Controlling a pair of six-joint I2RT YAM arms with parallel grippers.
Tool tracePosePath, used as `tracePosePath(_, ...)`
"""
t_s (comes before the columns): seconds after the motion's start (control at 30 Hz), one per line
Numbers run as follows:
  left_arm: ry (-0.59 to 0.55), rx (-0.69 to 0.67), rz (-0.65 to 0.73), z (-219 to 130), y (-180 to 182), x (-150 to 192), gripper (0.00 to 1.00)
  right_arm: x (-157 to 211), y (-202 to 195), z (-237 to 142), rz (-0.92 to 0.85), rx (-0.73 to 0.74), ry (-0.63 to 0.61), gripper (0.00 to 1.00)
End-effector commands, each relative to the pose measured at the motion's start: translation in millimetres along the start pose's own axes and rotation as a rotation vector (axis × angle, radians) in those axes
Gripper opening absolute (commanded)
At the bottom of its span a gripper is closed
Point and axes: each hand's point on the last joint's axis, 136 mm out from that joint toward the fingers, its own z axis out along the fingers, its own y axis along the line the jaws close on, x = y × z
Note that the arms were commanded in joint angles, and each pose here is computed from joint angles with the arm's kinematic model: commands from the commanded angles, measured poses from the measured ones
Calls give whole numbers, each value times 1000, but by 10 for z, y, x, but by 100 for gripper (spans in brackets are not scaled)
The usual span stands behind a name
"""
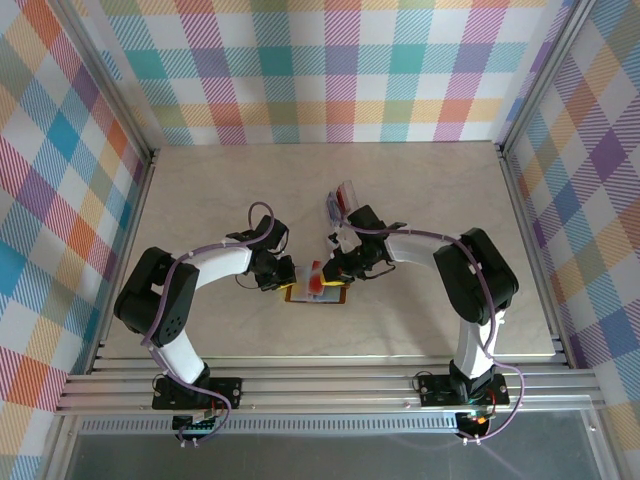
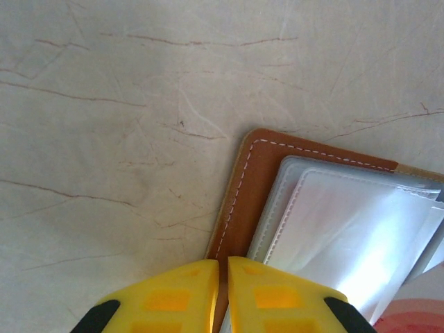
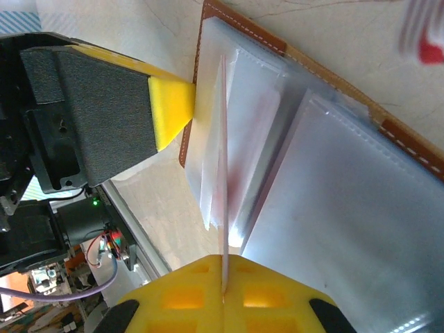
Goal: Put the credit cards into the card holder
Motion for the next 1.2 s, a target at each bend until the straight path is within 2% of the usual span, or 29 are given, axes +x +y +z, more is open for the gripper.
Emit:
tracePosePath(0.0,61,-82,-5,183,216,166,14,37,-5,29,35,-40,21,0)
tracePosePath(0.47,67,-87,-9,198,224,169,14,233,-280,82,111,47,67,0)
tracePosePath(1.17,74,-80,5,227,172,188,14,151,-372,194,127,97,90,0)
